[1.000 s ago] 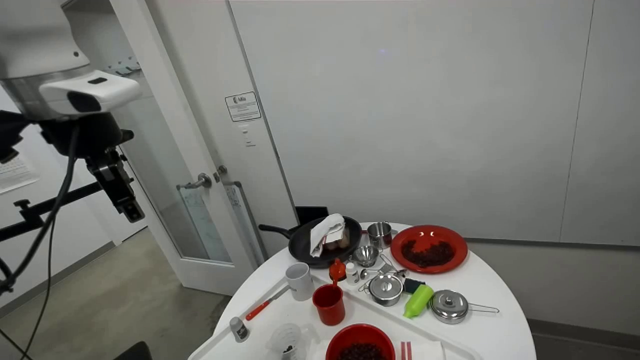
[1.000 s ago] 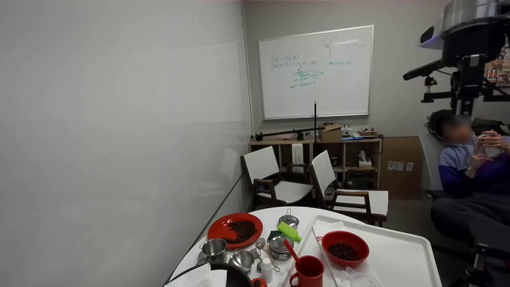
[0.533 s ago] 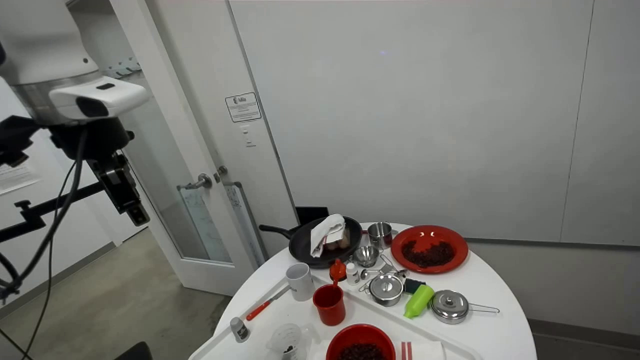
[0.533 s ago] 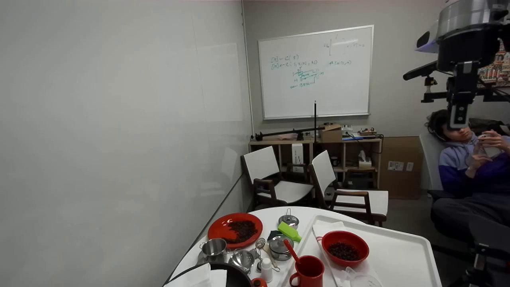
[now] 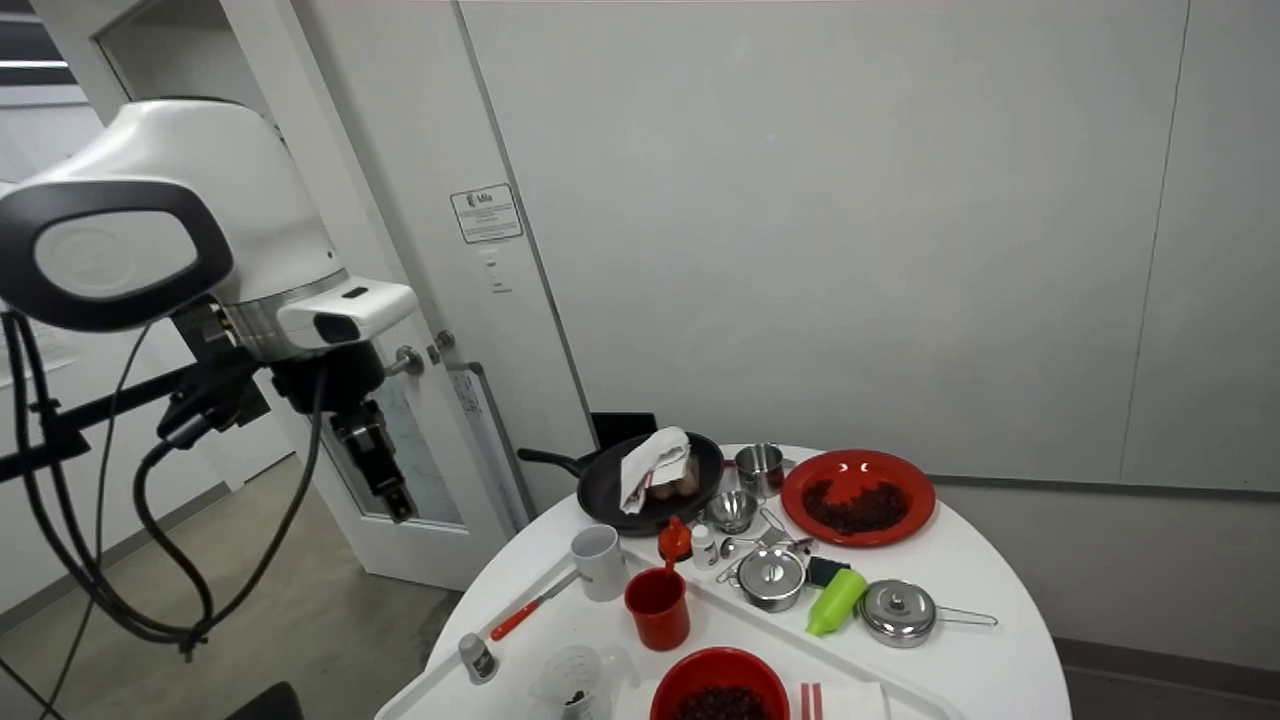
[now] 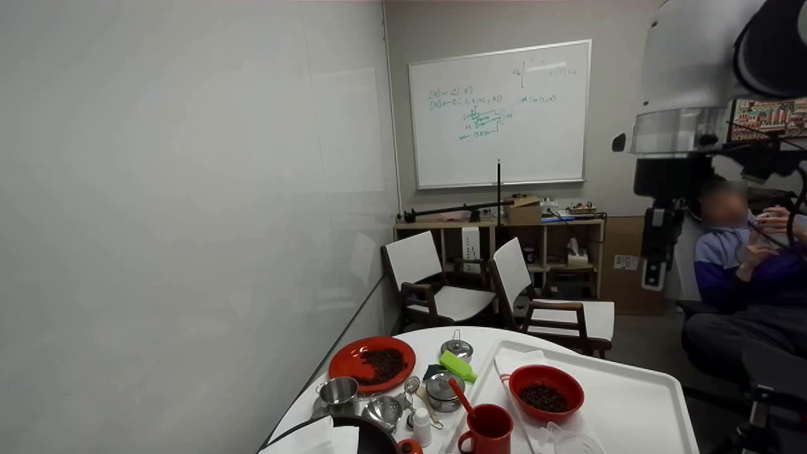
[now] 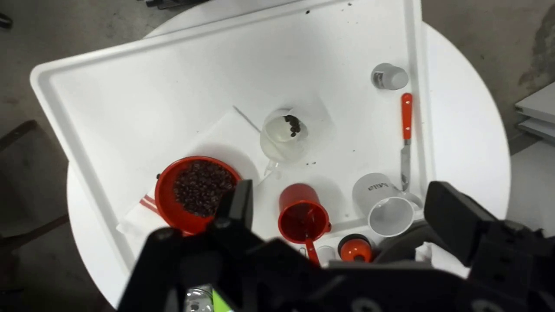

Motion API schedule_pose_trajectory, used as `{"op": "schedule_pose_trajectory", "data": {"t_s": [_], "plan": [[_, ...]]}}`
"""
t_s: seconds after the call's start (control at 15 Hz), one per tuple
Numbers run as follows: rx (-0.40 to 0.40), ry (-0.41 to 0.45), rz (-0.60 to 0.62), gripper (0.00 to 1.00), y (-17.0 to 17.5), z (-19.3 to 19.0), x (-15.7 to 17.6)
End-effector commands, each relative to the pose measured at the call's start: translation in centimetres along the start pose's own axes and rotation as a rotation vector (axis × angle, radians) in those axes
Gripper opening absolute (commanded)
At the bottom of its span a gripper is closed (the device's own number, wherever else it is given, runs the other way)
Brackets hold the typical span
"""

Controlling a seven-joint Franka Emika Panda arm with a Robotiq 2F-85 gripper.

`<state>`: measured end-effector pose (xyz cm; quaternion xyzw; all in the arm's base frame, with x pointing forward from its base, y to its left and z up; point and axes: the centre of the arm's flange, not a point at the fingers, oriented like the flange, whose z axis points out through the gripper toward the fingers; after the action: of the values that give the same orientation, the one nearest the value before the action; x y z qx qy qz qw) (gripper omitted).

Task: Pour the contents of the jug into the red bowl

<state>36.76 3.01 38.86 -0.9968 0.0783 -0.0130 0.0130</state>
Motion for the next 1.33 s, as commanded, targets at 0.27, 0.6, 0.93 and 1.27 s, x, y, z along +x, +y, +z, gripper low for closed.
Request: {"op": "schedule_pose_trajectory", "data": {"t_s": [0.27, 0.6, 0.93, 1.27], "plan": [[-0.226, -0.071, 0.071, 1.0, -0.7, 12.1, 5.9], [-0.249, -0.225, 0.164, 1.0, -0.2, 16.8, 9.0], [-0.25, -0.18, 0.128, 1.0, 0.5, 16.1, 6.3], [-0.315, -0.05, 0.336, 1.0, 0.8, 18.1, 6.3]]}}
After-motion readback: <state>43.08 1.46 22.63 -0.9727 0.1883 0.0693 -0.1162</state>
